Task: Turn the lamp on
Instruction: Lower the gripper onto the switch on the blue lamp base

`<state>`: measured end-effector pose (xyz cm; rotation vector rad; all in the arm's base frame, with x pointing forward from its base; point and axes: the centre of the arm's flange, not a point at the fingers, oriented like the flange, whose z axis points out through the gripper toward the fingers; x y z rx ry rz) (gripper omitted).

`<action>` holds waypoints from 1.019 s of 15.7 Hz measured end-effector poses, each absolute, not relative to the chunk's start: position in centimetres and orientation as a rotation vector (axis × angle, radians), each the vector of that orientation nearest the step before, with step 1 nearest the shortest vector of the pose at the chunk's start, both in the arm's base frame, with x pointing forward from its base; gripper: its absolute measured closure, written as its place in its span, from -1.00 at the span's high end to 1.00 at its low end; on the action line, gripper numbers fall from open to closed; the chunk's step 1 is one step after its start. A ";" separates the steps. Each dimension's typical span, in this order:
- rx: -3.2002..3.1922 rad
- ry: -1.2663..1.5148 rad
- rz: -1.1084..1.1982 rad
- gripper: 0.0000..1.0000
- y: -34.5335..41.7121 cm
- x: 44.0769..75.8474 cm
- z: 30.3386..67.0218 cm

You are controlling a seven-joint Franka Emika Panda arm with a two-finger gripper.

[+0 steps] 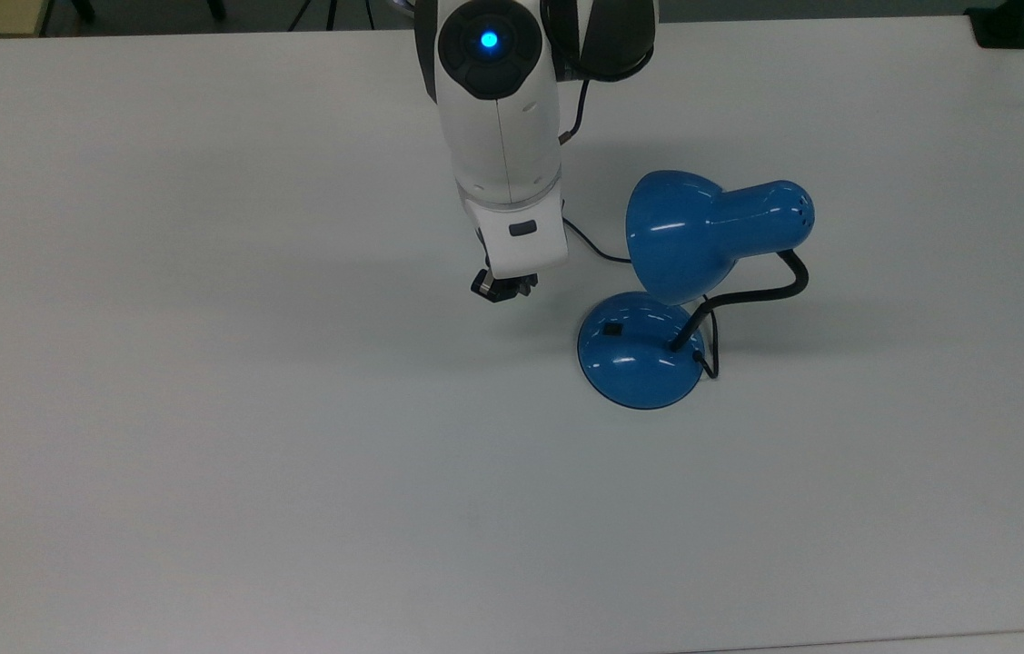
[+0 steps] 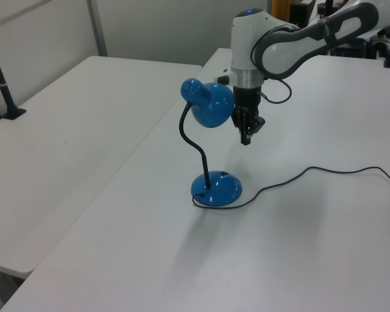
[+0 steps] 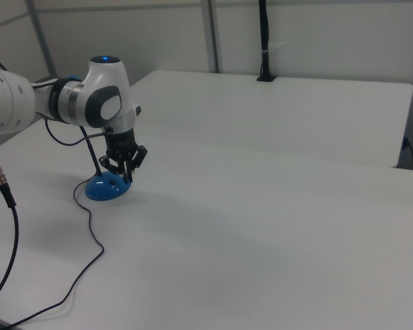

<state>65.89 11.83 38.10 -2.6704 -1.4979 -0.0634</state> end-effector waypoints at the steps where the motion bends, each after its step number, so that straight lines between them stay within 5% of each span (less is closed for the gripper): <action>1: -2.669 -1.490 -0.081 -0.80 11.9 66.0 38.2; 6: -2.655 -1.454 -0.183 -0.99 12.9 66.5 38.0; 16: -2.618 -1.485 -0.155 -0.99 14.6 66.1 36.6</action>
